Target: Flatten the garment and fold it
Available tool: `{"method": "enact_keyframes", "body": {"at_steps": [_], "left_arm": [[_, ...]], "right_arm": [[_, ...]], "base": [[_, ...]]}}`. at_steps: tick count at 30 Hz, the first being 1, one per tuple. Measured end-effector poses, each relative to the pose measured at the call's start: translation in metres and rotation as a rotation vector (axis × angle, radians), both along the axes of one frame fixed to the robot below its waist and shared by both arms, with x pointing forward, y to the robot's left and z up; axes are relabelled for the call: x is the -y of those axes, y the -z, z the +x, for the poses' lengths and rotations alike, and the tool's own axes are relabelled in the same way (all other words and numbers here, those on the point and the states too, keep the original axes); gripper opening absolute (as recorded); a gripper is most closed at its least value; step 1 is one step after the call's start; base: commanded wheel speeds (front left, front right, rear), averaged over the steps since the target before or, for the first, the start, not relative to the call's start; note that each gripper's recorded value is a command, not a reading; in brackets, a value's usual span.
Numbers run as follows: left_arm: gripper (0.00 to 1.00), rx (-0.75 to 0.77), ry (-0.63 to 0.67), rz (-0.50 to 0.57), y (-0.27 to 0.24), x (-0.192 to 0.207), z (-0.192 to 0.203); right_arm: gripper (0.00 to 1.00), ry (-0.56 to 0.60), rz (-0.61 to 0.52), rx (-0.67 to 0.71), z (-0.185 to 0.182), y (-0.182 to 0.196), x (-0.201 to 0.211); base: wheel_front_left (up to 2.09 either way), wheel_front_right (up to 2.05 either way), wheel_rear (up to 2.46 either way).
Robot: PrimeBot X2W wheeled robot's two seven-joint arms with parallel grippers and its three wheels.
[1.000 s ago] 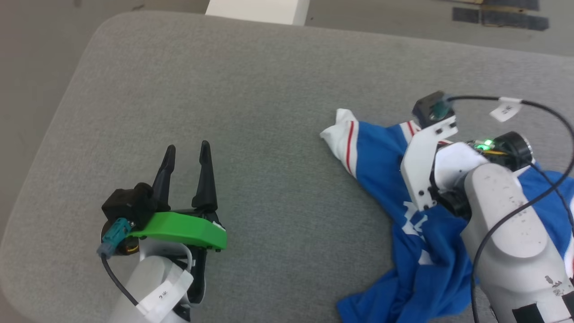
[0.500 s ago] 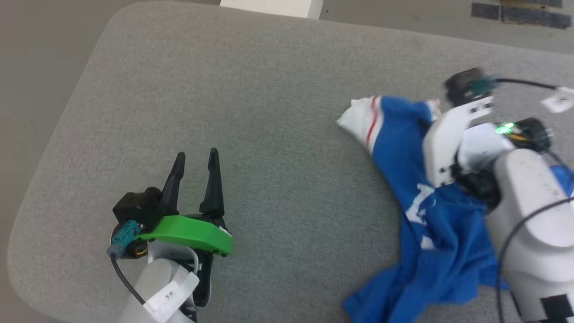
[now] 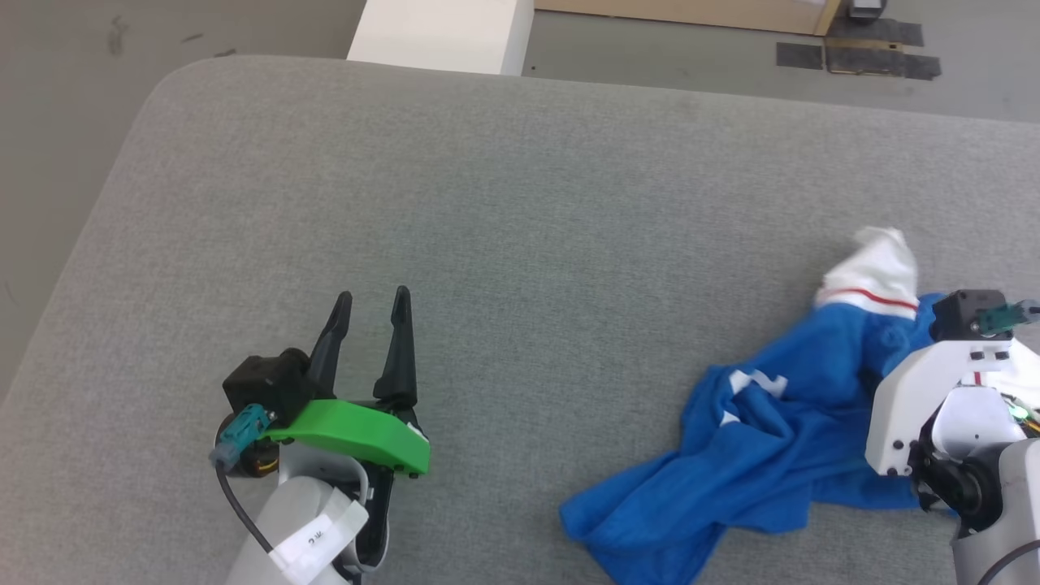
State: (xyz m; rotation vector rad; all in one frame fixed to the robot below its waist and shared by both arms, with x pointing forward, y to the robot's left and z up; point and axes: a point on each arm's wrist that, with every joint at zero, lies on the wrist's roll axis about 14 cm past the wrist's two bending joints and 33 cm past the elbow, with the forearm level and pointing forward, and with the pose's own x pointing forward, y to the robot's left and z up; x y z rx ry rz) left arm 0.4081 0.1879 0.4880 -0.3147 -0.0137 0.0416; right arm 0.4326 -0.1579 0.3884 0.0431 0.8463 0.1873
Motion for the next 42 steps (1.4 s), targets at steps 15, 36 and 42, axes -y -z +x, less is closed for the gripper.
{"method": "enact_keyframes", "body": {"at_steps": [15, 36, 42], "left_arm": [[1.0, -0.05, 0.213, -0.05, -0.003, 0.058, 0.007], [1.0, -0.7, 0.97, 0.318, 0.078, 0.258, 0.009], [0.0, -0.663, 0.97, 0.23, 0.078, 0.268, 0.019]], "right_arm": [[1.0, 0.324, 0.135, 0.479, 0.014, -0.103, 0.069], [1.0, 0.583, 0.024, 0.432, -0.054, -0.081, 0.161], [1.0, 0.615, 0.007, 0.401, -0.061, -0.068, 0.17]], "base": [[0.0, 0.0, 0.0], [0.0, 0.0, 0.0], [0.0, 0.0, 0.0]]}}
